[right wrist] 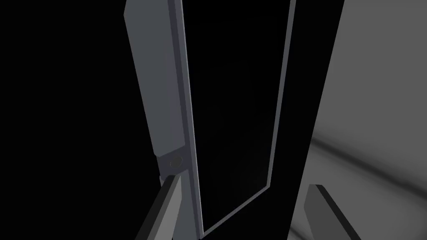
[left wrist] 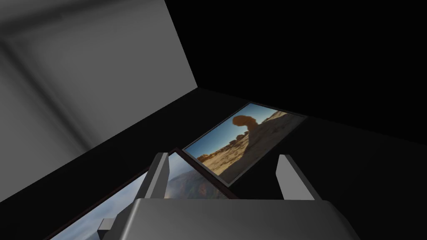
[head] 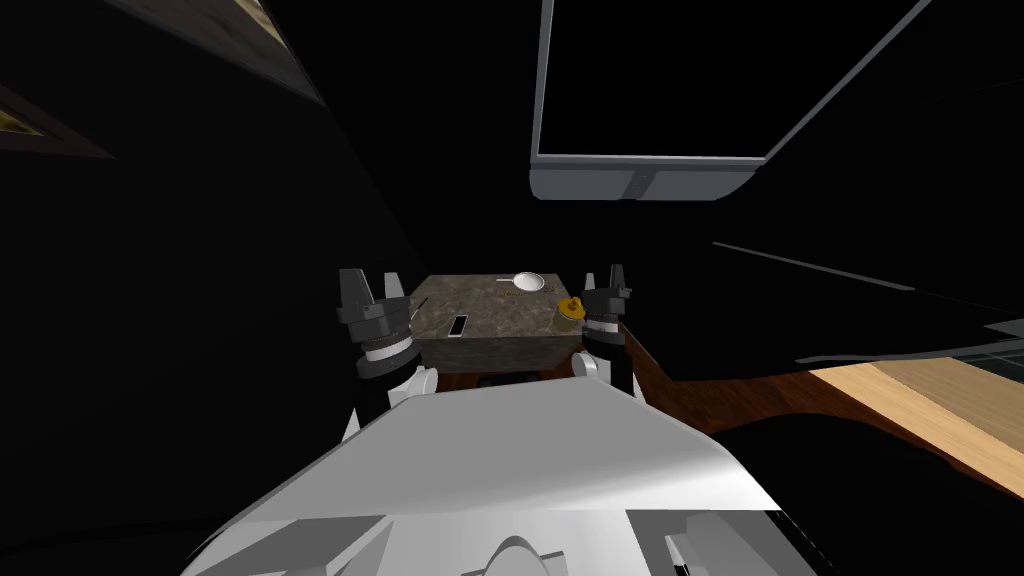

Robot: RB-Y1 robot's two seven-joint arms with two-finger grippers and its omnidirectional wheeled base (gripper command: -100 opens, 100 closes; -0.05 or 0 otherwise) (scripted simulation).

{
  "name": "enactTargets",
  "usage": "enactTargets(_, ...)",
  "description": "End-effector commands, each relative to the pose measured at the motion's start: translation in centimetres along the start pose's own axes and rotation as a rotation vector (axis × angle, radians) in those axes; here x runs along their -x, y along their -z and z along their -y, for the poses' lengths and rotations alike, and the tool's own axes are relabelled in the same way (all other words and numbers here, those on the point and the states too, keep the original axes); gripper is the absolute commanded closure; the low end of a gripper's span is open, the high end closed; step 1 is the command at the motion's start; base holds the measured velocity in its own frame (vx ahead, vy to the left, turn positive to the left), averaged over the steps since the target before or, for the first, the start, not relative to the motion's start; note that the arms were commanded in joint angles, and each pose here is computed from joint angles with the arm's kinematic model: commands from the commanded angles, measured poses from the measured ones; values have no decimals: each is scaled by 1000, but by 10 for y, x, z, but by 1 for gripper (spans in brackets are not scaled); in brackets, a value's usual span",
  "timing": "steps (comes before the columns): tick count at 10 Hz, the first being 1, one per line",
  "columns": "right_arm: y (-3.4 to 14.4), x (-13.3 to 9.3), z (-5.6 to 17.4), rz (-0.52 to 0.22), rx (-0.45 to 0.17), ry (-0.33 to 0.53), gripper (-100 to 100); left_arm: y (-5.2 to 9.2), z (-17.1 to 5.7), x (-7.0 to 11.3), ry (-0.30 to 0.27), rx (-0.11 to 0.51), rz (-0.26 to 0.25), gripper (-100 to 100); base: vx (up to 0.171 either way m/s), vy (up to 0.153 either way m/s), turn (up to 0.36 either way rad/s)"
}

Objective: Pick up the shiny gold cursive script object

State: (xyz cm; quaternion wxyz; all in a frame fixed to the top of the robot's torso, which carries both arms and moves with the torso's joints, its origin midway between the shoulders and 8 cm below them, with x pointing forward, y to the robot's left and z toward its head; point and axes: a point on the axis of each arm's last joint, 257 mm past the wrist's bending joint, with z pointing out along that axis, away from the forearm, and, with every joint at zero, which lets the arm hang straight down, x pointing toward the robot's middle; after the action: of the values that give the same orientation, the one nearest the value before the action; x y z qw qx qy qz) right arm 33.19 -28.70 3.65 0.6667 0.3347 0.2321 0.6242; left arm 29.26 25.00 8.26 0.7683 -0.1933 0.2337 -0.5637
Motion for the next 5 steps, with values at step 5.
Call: enactTargets(5,32,-14,29,-124,-142,90,-100,0,0,0,0,0,0,0,-122,-5,79)
